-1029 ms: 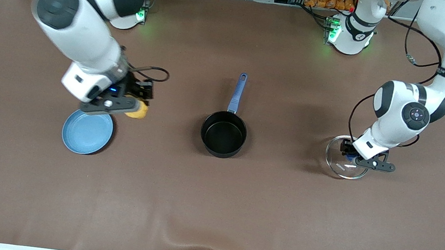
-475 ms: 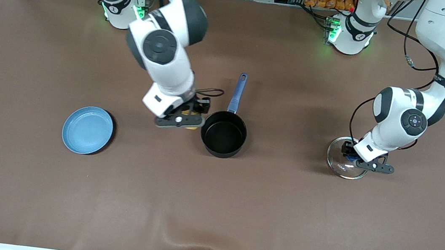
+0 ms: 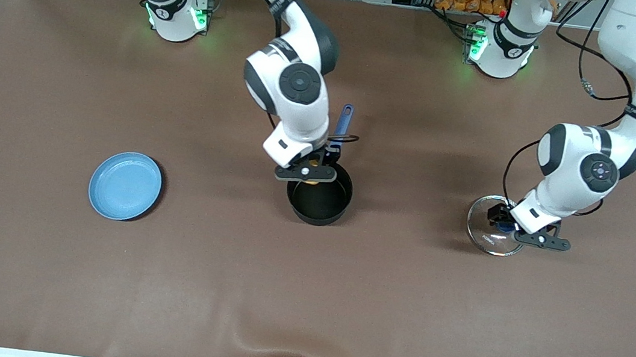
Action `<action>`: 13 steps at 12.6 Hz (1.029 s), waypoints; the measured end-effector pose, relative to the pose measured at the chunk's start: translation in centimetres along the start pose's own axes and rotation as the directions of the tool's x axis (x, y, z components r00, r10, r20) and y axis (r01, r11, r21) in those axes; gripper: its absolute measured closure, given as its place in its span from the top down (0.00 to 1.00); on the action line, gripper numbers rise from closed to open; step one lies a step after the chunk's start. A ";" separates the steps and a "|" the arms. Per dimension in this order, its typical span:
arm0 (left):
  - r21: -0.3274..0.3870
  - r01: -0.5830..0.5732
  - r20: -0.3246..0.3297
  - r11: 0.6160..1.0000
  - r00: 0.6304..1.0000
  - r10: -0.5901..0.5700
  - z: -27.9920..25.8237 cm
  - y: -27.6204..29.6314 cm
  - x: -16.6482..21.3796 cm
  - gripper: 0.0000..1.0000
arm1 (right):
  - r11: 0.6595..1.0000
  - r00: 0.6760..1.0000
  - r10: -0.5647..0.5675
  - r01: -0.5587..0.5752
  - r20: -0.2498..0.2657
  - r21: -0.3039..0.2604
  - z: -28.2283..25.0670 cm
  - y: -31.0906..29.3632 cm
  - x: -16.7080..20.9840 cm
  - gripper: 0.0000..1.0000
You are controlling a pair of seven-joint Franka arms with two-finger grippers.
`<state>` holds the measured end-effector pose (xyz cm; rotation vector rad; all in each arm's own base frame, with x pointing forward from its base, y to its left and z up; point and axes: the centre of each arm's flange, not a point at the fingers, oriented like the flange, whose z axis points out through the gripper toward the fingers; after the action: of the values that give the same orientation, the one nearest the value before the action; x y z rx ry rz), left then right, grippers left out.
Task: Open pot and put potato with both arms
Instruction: 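Carry the potato over the pot with the right gripper while the left gripper releases, then lower the potato into the pot with the right gripper while the left gripper withdraws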
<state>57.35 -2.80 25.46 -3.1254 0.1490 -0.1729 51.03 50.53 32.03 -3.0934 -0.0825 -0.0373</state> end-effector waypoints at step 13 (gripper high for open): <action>0.009 -0.005 0.047 1.000 0.999 0.004 -27.7 0.2 3.9 1.00 | 1.000 0.994 -0.007 0.005 -0.109 -0.025 9.4 -2.9 -1.6 0.54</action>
<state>58.13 -3.45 53.37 -3.1166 0.1546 -0.1003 49.45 53.75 22.72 -3.1087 -0.0877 -0.2091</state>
